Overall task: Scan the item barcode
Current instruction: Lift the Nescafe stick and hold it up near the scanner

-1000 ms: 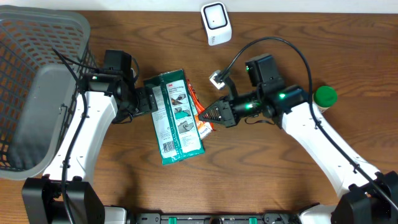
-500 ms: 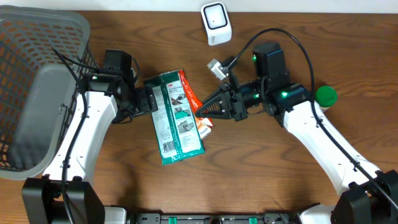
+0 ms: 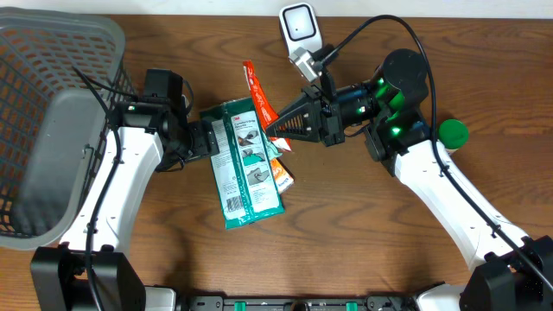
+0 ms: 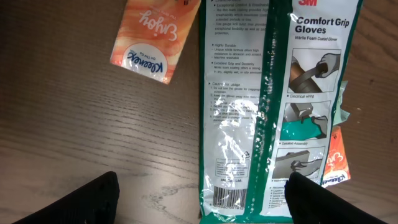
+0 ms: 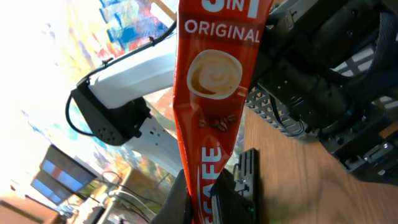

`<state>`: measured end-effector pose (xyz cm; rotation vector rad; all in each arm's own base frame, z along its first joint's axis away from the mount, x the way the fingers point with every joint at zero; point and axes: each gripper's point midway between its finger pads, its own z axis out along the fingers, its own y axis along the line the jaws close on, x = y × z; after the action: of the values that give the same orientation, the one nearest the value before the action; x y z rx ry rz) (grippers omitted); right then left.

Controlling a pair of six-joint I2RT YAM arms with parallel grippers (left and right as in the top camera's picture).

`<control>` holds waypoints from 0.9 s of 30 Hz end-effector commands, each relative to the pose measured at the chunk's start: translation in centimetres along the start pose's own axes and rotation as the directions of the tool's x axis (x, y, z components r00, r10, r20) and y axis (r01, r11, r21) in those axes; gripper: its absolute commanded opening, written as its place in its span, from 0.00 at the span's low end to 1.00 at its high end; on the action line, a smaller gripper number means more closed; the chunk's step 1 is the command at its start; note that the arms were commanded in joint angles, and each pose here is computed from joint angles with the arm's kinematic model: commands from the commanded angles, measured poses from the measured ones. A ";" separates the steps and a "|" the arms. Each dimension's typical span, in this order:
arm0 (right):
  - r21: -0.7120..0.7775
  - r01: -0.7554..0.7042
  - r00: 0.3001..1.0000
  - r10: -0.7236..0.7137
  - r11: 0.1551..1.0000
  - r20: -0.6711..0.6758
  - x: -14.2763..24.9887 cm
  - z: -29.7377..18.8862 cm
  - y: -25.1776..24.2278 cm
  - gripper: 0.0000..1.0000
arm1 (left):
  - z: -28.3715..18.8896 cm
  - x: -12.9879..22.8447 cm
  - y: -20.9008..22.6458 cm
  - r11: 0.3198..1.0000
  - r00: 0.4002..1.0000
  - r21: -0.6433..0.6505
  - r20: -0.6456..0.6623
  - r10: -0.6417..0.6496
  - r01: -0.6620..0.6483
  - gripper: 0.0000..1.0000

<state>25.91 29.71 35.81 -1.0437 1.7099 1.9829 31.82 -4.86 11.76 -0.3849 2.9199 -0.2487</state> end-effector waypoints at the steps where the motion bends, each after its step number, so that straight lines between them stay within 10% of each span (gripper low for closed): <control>1: 0.007 -0.069 0.998 0.069 0.998 0.012 -0.4 -0.1 -0.2 0.01 | 0.2 0.1 0.1 1.000 1.000 -0.007 -0.009 -0.003 0.003 0.86; 27: 0.198 -0.446 0.895 0.437 0.873 0.088 10.7 -0.6 -12.1 0.08 | 0.2 0.1 0.1 1.000 1.000 -0.007 -0.009 -0.003 0.003 0.86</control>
<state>27.60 29.56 19.04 -0.4781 2.2838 1.9552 31.81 -4.87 11.75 -0.3843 2.9200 -0.2487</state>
